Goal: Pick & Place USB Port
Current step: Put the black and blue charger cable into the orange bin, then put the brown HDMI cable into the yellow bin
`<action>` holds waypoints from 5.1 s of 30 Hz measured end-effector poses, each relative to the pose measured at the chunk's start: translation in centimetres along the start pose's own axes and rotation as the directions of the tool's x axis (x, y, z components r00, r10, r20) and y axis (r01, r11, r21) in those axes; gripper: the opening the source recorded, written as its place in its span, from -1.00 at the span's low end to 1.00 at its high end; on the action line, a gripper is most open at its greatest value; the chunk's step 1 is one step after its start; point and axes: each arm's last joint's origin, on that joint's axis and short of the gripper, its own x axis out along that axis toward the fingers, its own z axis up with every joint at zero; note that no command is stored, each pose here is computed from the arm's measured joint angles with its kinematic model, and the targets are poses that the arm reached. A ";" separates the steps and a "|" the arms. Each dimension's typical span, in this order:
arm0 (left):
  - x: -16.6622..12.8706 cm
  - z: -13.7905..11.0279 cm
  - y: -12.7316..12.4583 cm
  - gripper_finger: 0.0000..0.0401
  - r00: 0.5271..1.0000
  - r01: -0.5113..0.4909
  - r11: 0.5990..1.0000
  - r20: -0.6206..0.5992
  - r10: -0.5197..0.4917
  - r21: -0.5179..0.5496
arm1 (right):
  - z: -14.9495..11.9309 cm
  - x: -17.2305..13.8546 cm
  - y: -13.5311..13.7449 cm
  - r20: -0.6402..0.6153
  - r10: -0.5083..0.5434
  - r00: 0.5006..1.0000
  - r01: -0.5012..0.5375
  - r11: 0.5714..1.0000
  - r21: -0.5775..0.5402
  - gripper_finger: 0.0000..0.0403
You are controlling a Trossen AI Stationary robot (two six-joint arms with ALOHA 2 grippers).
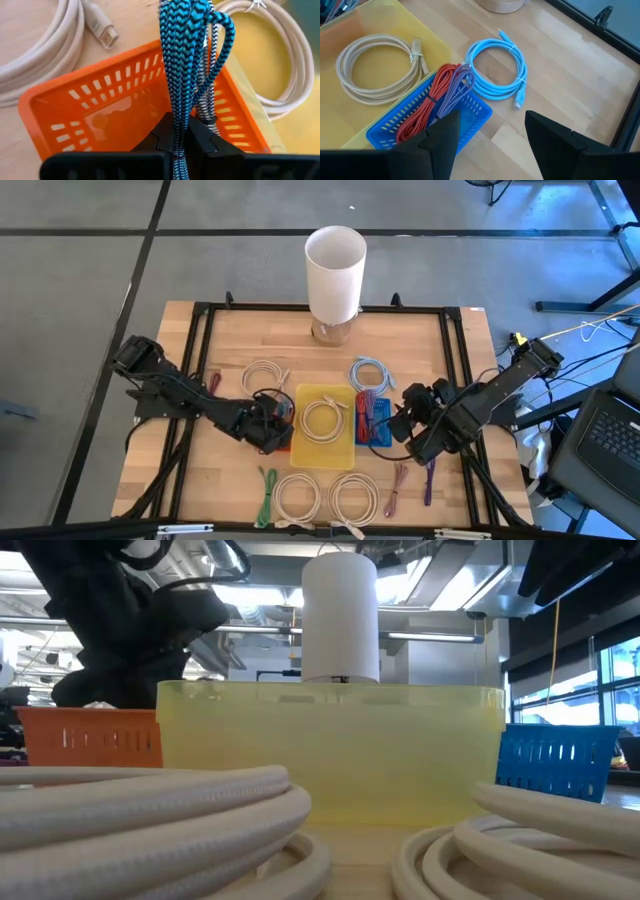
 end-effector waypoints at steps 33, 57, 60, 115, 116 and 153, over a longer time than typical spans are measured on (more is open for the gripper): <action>-9.1 0.3 0.2 0.04 0.944 0.303 0.906 0.034 -0.327 0.294 | -2.0 1.7 -0.3 -0.163 -0.044 0.986 0.040 0.999 -0.030 0.12; -9.5 1.7 5.8 -0.09 0.969 0.110 0.597 -0.220 0.114 0.795 | -2.8 3.0 1.0 -0.113 0.059 0.992 -0.061 0.998 -0.014 0.12; -8.7 2.5 5.6 -0.09 0.977 0.093 0.421 -0.164 0.134 0.902 | -2.7 3.0 1.1 -0.093 0.070 0.993 -0.071 0.997 -0.004 0.12; 4.7 10.2 10.0 -0.93 0.787 0.291 0.505 -0.503 0.357 0.813 | -2.8 2.9 1.4 -0.120 0.103 0.987 -0.105 0.994 -0.012 0.12; 4.4 10.3 10.2 -0.94 0.788 0.275 0.507 -0.494 0.368 0.817 | -2.8 2.9 1.4 -0.120 0.103 0.987 -0.105 0.994 -0.011 0.12; -5.2 6.5 -10.6 -0.95 0.901 0.430 0.156 -0.433 -0.013 0.890 | -2.7 2.9 1.6 -0.108 0.116 0.987 -0.120 0.993 -0.022 0.12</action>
